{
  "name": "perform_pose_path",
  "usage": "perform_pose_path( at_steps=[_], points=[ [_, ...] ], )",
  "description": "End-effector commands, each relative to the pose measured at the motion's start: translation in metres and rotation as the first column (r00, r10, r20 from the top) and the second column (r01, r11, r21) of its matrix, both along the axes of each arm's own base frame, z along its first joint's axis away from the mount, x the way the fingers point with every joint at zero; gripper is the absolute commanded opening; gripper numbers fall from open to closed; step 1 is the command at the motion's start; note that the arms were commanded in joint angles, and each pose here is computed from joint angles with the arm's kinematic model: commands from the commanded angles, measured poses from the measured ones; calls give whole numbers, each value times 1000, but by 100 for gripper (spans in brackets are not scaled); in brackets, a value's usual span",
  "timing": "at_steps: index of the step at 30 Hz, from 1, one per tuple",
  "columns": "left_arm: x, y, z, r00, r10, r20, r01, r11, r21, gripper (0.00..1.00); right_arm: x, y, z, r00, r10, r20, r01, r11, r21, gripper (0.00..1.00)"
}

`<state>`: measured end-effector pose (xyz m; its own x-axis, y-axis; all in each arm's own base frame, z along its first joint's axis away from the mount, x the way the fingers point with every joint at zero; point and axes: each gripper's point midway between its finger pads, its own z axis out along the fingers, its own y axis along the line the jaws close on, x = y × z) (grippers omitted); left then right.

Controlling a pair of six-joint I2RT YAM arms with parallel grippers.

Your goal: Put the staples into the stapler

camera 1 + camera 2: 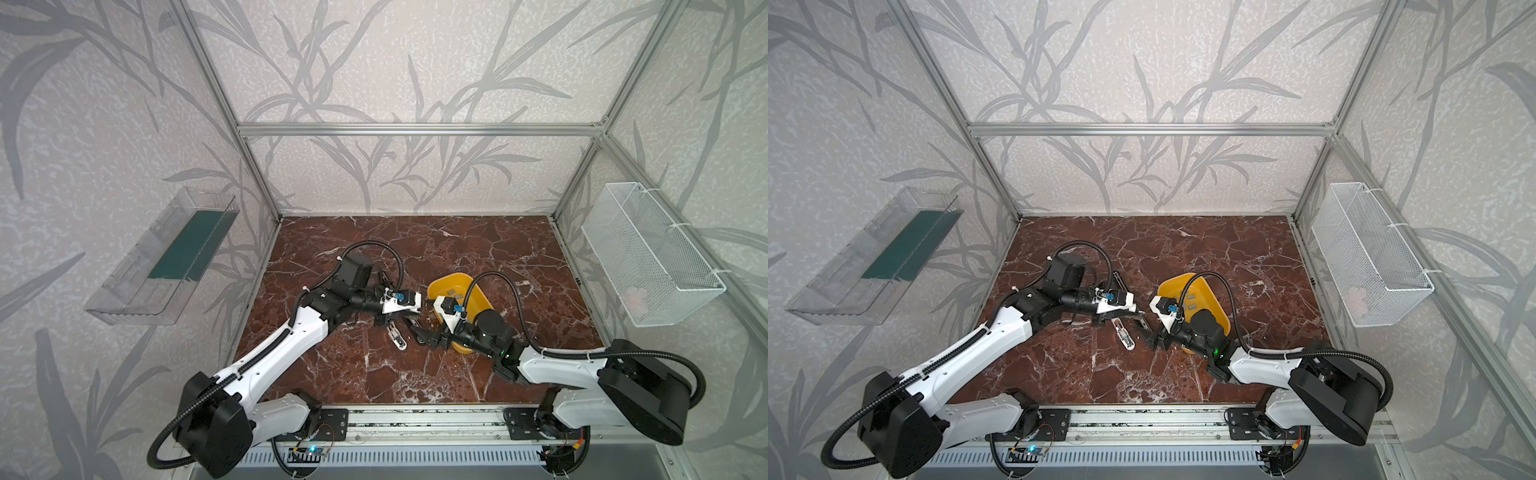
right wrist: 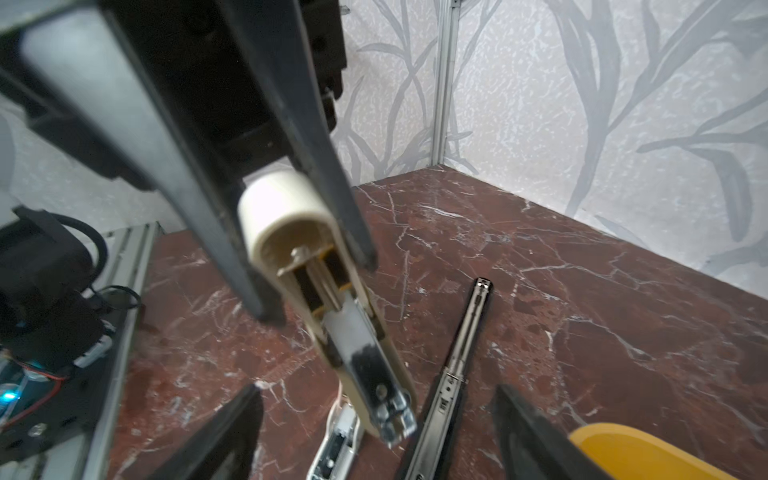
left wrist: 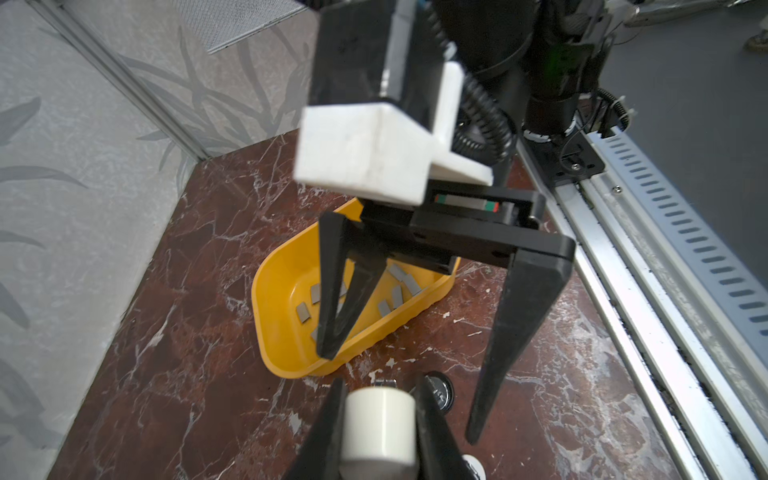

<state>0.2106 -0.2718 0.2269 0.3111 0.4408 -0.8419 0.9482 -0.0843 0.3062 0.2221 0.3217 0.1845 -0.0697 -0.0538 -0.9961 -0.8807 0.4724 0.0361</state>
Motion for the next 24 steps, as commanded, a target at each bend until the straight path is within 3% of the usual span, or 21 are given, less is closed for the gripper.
perform_pose_path(
  at_steps=[1,14,24],
  points=[
    [-17,-3,8,995,-103,-18,103,994,-31,0,-5,8,15,997,51,52,-52,998,21,92],
    [-27,-4,9,989,-146,-13,145,989,-33,0,-12,21,10,992,116,42,-116,993,2,71],
    [-29,-5,10,988,-152,-10,151,988,-40,0,-17,32,6,986,164,21,-164,986,-18,63]
  ],
)
